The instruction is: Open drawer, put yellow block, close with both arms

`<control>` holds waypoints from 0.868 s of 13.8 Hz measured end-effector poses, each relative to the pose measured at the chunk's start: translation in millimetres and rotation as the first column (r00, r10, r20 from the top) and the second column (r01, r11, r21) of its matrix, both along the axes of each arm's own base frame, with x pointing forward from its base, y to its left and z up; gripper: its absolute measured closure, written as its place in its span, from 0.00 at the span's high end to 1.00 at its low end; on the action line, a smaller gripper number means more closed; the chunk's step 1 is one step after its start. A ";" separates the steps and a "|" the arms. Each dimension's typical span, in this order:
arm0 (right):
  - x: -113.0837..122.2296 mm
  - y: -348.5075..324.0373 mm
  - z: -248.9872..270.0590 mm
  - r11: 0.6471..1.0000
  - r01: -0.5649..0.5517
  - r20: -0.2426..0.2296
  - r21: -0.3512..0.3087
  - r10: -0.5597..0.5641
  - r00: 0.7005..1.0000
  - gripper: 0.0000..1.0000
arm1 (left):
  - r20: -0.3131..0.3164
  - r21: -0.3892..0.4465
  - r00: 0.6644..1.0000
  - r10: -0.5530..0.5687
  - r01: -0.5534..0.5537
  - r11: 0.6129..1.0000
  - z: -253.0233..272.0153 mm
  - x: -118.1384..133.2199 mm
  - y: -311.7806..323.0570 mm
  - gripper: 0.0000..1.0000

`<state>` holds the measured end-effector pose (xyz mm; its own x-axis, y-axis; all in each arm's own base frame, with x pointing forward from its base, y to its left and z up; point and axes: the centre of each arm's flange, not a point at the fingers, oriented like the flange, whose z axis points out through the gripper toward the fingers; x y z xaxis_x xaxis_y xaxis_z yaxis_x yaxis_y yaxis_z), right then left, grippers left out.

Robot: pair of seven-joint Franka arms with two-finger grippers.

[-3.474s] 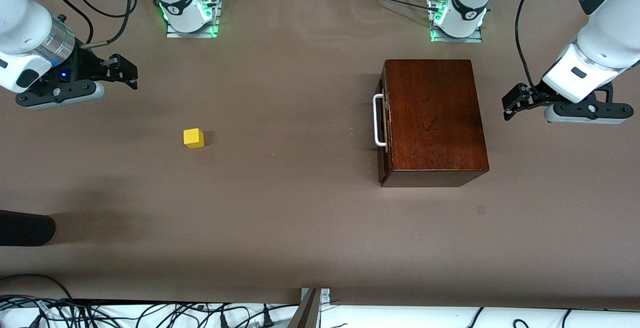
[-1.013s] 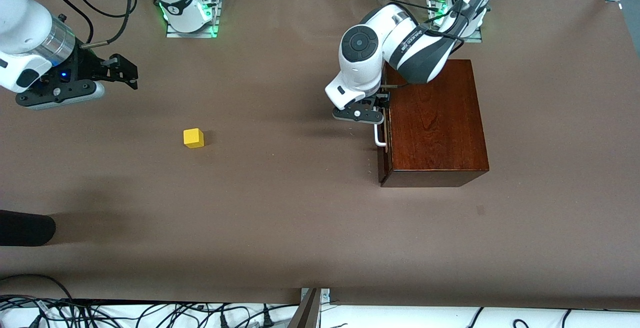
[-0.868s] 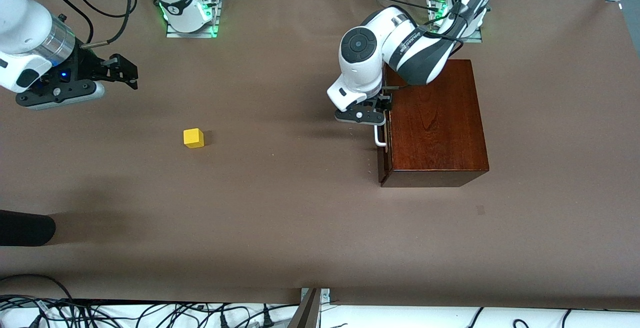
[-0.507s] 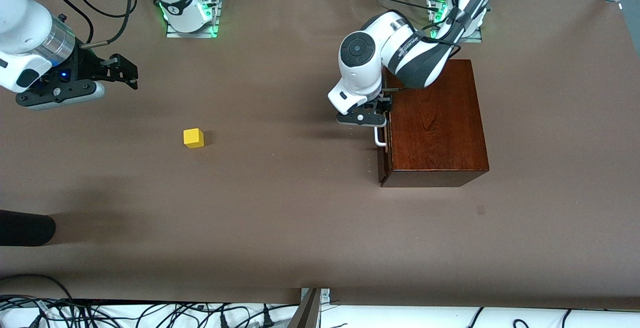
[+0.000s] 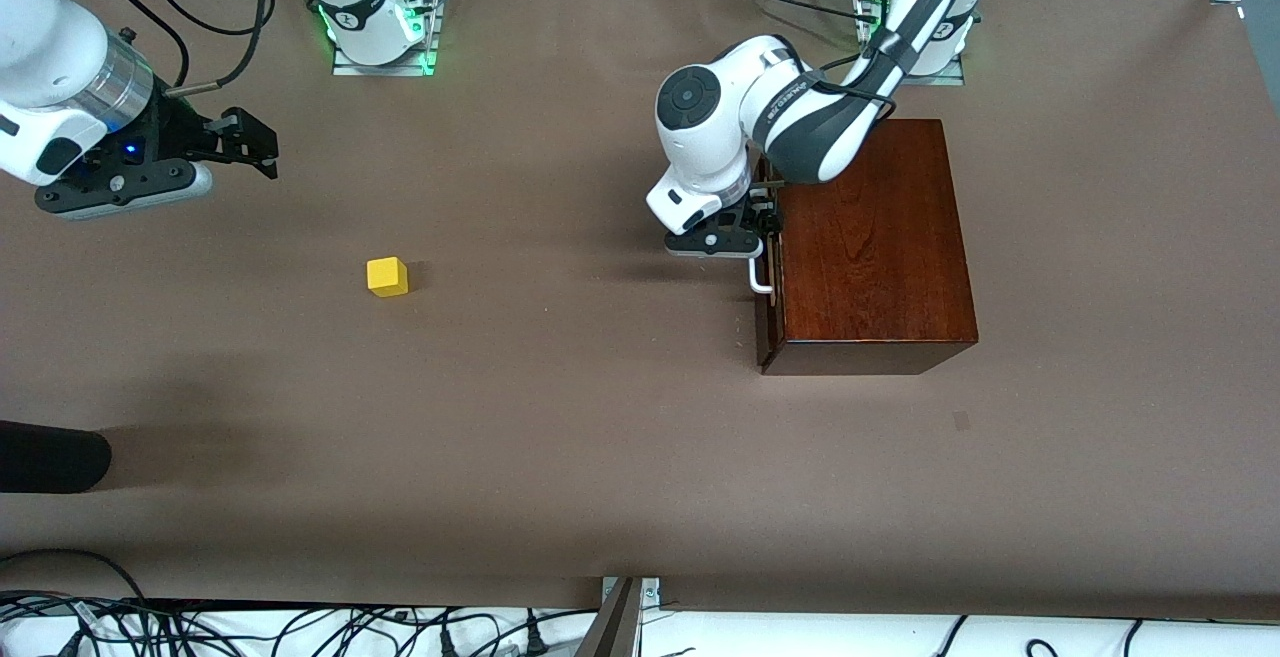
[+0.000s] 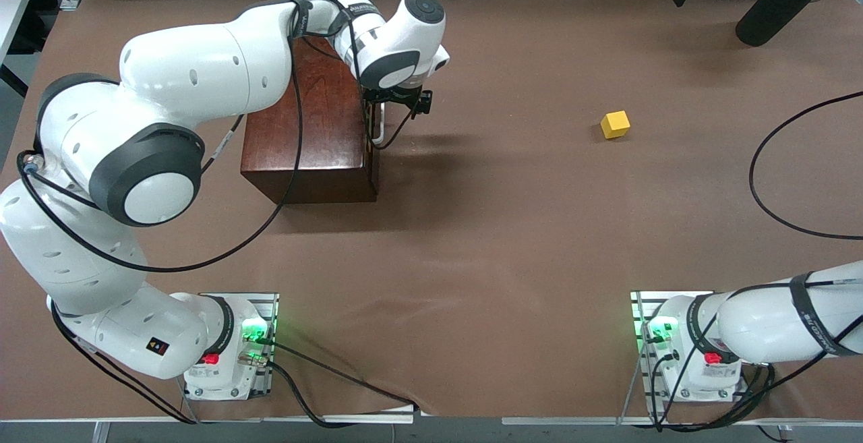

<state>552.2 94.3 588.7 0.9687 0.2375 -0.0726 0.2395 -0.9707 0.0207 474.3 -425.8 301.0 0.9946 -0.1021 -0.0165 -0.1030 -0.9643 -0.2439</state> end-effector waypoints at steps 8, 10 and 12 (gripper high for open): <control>-0.2 1.2 0.0 1.000 -0.002 0.000 0.000 0.002 1.000 1.00 | -0.019 0.014 1.000 0.005 -0.004 1.000 -29.7 -6.9 -7.4 1.00; -0.2 1.2 0.0 1.000 -0.002 0.000 0.000 0.002 1.000 1.00 | -0.013 0.008 1.000 0.007 -0.007 1.000 -28.4 -7.9 -10.3 1.00; -0.2 1.3 0.0 1.000 -0.002 0.000 0.000 0.002 1.000 1.00 | 0.006 -0.017 1.000 -0.002 0.002 1.000 -22.9 -11.0 -23.8 1.00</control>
<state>552.0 95.6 588.7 0.9681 0.2396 -0.0726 0.2416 -0.9701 0.0204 463.4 -449.6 278.1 0.9945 -0.1045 -0.0091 -0.1039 -0.9682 -0.2276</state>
